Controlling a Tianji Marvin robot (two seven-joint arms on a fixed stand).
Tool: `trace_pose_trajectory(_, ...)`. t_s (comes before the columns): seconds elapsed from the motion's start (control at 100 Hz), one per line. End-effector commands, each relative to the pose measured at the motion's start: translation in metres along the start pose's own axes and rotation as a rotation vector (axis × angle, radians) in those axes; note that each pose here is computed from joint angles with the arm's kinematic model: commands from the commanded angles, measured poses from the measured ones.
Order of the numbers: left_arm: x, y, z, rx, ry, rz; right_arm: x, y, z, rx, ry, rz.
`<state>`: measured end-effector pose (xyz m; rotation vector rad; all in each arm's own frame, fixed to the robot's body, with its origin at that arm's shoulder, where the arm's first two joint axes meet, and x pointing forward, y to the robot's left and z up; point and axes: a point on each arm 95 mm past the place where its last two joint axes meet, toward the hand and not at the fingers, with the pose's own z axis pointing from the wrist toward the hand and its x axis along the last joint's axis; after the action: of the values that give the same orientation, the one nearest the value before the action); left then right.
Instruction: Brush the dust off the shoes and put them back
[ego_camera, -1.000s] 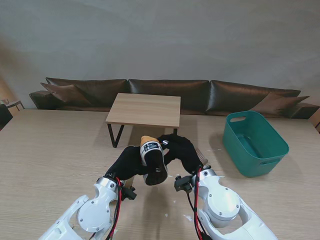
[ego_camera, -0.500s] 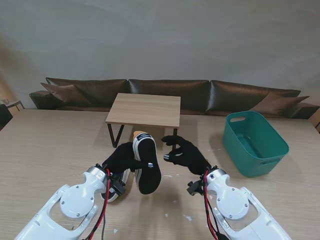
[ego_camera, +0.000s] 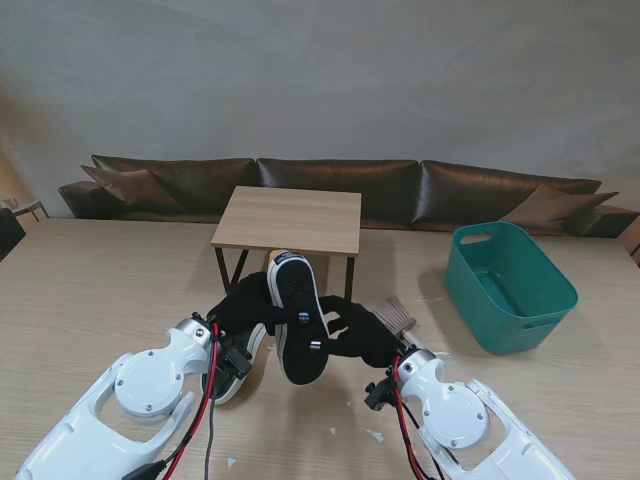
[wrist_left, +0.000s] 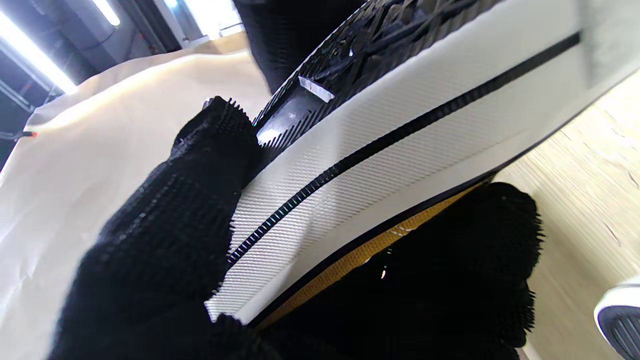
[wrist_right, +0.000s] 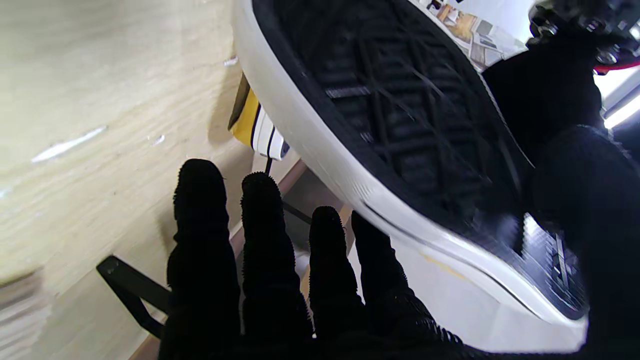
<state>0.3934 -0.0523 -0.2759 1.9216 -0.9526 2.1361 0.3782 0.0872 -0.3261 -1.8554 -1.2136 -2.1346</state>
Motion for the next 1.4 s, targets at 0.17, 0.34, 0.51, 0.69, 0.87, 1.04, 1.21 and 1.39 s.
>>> trace_pose_trajectory(0.17,0.019,0.003,0.003,-0.052,0.035,-0.028,-0.003,-0.018,0.01,0.037,-0.023,0.044)
trace_pose_trajectory(0.34,0.017,0.003,0.003,-0.064,0.018,-0.014,-0.002,-0.027,0.013,0.004,-0.013,0.1)
trace_pose_trajectory(0.51,0.01,0.001,0.004,-0.043,-0.022,0.013,0.001,-0.035,0.014,-0.051,0.015,0.19)
trace_pose_trajectory(0.69,0.004,0.0,0.005,-0.014,-0.049,0.034,0.001,-0.039,0.015,-0.062,0.041,0.214)
trace_pose_trajectory(0.87,0.004,-0.001,0.001,0.016,-0.051,0.008,-0.002,-0.047,0.014,-0.07,0.043,0.262)
trace_pose_trajectory(1.04,0.008,-0.007,-0.004,0.077,-0.025,0.019,-0.006,-0.054,0.012,-0.107,0.025,0.295)
trace_pose_trajectory(1.21,0.015,-0.016,-0.01,0.155,0.019,0.037,-0.014,-0.056,0.01,-0.115,-0.007,0.296)
trace_pose_trajectory(1.39,0.02,-0.025,-0.019,0.199,0.052,0.064,-0.022,-0.057,0.009,-0.116,-0.051,0.274)
